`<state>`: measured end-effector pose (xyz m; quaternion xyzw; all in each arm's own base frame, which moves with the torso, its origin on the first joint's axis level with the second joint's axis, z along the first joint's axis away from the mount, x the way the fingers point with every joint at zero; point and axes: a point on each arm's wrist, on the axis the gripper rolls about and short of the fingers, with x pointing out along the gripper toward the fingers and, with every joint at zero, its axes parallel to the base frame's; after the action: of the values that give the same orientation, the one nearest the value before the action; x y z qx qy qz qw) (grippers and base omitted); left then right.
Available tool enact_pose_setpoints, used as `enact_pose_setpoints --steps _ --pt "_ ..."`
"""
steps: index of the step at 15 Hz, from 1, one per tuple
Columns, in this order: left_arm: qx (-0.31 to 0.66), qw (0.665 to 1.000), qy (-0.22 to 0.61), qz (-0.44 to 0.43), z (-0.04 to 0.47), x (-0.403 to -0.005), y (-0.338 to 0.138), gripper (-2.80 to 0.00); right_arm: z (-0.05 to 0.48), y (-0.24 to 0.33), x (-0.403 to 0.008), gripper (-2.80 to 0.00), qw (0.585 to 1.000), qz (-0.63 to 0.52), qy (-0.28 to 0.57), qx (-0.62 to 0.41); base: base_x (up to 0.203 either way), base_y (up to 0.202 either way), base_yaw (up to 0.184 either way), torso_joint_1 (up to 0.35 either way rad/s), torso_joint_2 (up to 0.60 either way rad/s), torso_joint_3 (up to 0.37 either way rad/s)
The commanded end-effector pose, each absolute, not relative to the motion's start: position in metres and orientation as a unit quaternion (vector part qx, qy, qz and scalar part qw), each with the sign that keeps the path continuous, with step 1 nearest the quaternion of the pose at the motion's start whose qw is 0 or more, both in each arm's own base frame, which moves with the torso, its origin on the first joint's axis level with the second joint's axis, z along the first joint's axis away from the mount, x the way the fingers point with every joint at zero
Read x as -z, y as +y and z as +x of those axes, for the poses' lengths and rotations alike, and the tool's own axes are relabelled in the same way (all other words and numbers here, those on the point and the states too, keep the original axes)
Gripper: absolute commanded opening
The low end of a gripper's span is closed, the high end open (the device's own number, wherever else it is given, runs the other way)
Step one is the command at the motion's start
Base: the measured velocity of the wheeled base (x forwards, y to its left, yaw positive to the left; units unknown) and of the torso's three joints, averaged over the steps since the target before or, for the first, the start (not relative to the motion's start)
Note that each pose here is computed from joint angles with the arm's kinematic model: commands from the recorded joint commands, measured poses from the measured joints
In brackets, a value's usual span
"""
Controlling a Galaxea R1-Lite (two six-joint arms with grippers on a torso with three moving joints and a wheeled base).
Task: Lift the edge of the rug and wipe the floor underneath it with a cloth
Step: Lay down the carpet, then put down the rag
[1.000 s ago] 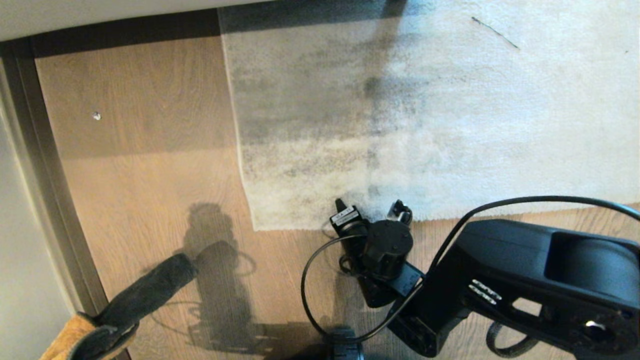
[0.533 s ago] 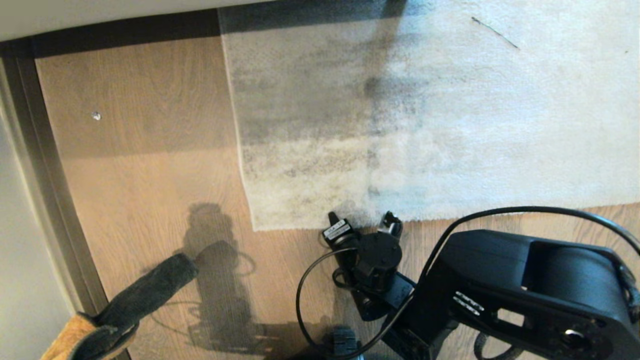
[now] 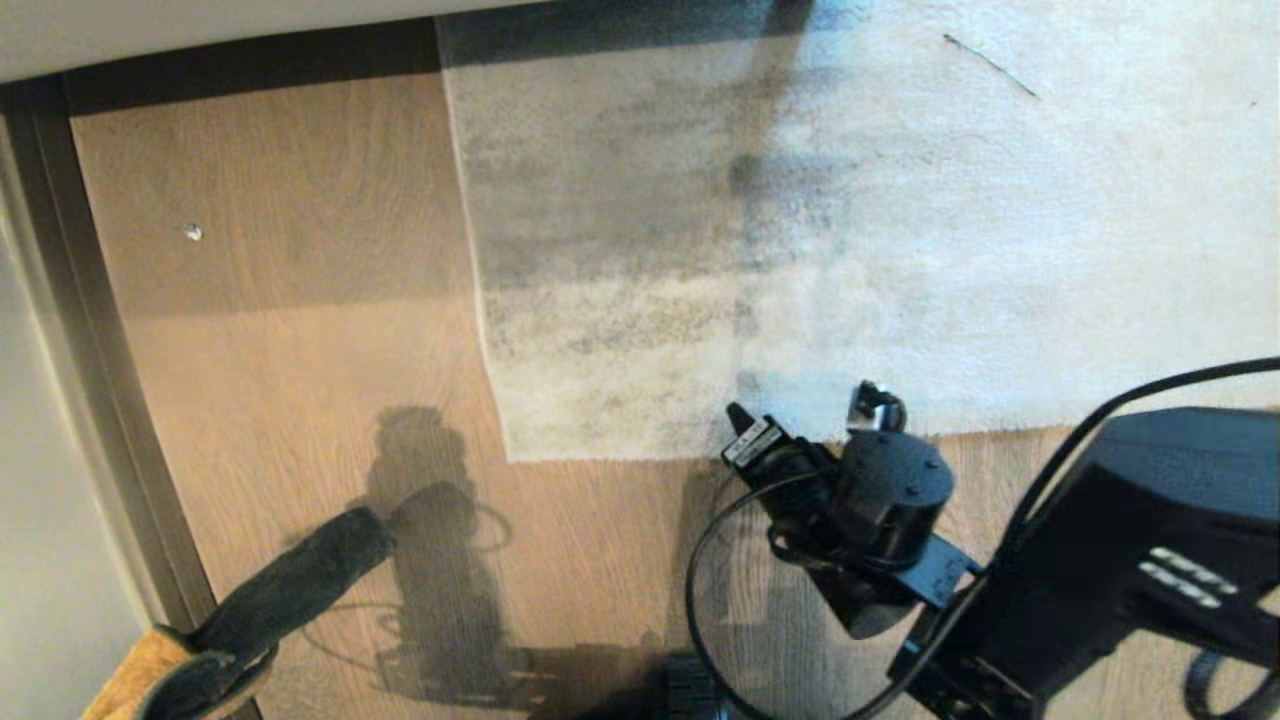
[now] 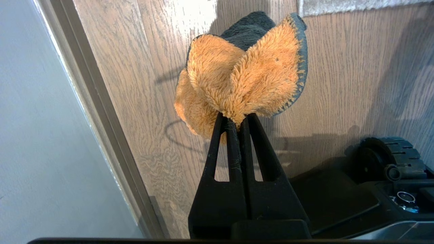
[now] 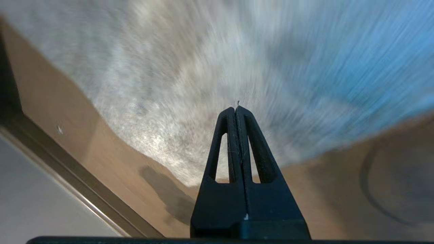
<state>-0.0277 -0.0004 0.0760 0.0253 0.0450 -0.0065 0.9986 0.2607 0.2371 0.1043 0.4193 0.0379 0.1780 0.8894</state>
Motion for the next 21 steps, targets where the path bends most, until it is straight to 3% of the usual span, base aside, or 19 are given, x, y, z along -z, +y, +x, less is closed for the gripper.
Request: enact_pose_setpoints --steps 1,5,11,17,21 --pt "0.007 0.999 0.045 0.026 -0.028 -0.076 0.000 -2.80 0.242 0.201 -0.147 -2.80 0.890 0.411 -0.019 -0.195 0.000 0.000 0.000 0.000 0.00 0.000" --pt "0.006 0.999 0.045 0.025 -0.028 -0.076 0.000 -2.80 0.208 0.115 -0.178 -2.80 0.937 0.282 -0.067 -0.195 0.000 0.000 0.000 0.000 0.00 0.000" --pt "0.007 0.999 0.045 0.026 -0.028 -0.076 0.000 -2.80 0.108 0.025 -0.171 -2.80 0.980 0.133 -0.069 -0.133 0.000 0.000 0.000 0.000 0.00 0.000" --pt "0.007 0.999 0.045 0.025 -0.028 -0.076 0.000 -2.80 0.019 0.004 -0.118 -2.80 0.995 -0.014 0.018 -0.100 0.000 0.000 0.000 0.000 0.00 0.000" --pt "0.006 0.999 0.044 0.025 -0.028 -0.076 0.000 -2.80 -0.002 0.002 -0.090 -2.80 0.991 -0.058 0.080 -0.084 0.000 0.000 0.000 0.000 0.00 0.000"
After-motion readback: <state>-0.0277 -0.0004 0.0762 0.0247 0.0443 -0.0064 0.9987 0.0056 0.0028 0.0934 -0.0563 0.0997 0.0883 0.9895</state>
